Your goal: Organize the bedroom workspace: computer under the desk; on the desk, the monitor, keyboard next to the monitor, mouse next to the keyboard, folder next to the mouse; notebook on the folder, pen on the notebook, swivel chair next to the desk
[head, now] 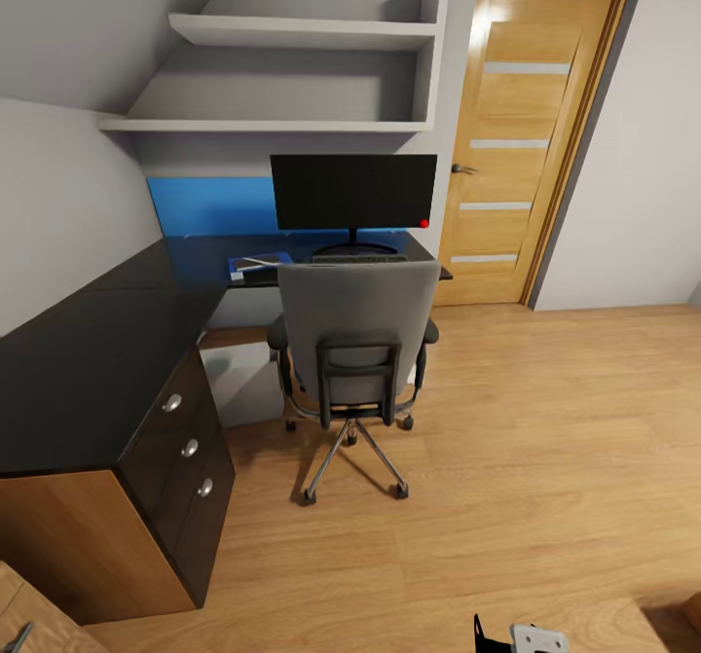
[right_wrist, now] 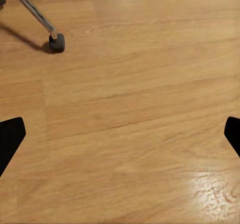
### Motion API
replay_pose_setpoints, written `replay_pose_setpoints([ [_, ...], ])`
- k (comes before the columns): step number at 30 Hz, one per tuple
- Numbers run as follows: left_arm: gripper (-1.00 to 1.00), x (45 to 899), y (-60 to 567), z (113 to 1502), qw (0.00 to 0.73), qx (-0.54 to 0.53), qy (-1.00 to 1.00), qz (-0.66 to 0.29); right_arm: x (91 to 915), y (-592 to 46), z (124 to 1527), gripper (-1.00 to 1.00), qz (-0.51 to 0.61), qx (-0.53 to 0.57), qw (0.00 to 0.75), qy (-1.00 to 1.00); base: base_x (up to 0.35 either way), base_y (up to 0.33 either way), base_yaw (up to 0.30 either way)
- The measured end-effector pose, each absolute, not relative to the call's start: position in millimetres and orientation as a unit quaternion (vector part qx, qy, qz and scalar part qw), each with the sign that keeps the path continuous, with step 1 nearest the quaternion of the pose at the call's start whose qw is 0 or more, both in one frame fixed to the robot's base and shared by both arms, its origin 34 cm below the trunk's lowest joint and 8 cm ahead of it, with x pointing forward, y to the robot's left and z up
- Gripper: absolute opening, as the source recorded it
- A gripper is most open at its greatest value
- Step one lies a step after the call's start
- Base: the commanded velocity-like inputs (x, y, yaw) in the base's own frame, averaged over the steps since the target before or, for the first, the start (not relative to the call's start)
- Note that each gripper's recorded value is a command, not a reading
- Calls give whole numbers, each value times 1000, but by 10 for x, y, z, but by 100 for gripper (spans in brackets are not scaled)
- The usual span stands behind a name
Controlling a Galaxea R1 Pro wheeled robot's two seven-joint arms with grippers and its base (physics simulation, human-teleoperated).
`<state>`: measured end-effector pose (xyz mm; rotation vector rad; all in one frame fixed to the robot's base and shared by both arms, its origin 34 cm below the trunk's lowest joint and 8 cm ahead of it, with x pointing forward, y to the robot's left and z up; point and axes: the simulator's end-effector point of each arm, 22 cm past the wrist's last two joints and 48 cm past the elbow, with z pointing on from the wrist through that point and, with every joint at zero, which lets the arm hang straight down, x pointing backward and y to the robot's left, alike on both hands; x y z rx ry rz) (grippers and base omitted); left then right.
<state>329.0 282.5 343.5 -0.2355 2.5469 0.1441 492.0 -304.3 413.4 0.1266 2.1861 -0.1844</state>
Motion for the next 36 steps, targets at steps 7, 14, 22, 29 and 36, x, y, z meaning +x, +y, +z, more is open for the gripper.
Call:
replay_pose_setpoints([
  [7, 100, 3238, 3052, 3612, 298, -87, 948, 68, 4942, -3041, 4275, 100, -75, 51, 455, 886, 0, 0, 0],
  [14, 100, 3246, 3203, 3765, 299, -84, 947, 77, 4962, -3043, 4414, 100, -75, 51, 454, 886, 0, 0, 0],
  [22, 100, 3263, 3293, 3929, 299, -83, 947, 83, 4982, -3042, 4570, 100, -75, 51, 454, 886, 0, 0, 0],
  [29, 100, 3277, 3513, 4090, 300, -79, 946, 96, 4998, -3044, 4705, 100, -75, 51, 454, 886, 0, 0, 0],
  [36, 100, 3286, 3483, 4215, 298, -77, 947, 94, 5012, -3043, 4836, 100, -75, 51, 454, 886, 0, 0, 0],
])
